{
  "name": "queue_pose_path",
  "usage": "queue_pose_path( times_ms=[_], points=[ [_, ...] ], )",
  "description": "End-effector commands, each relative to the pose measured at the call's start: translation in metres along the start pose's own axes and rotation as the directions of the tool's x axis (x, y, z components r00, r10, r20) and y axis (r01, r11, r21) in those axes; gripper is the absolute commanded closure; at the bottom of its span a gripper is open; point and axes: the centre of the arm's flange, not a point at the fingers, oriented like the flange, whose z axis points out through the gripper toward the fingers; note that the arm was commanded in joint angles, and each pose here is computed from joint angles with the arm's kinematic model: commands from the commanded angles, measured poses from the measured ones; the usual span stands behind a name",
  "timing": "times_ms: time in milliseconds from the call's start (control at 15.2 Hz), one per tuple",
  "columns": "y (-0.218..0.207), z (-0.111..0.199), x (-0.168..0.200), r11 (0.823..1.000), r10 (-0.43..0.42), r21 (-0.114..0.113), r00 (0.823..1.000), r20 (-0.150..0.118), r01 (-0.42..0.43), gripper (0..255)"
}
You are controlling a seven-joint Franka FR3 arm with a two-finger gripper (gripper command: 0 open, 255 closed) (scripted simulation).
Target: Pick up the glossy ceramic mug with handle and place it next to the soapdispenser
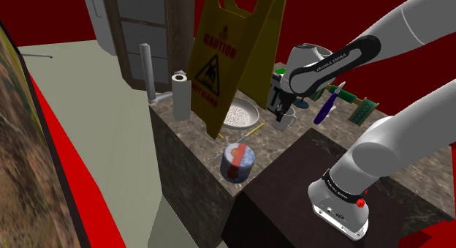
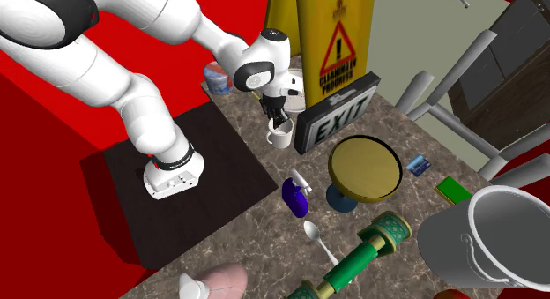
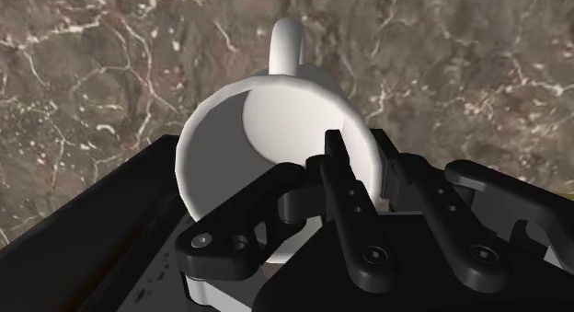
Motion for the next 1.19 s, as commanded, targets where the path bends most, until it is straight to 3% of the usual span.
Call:
queue_pose_path(
  times_ms=[0,396,1122],
  points=[
    [0.0,0.0,0.0,1.0,0.0,0.0,1.0,0.0,0.0,255],
    [0.0,0.0,0.0,1.0,0.0,0.0,1.0,0.0,0.0,255],
    [0.004,-0.058,-0.003,1.0,0.0,0.0,1.0,0.0,0.0,255]
  ],
)
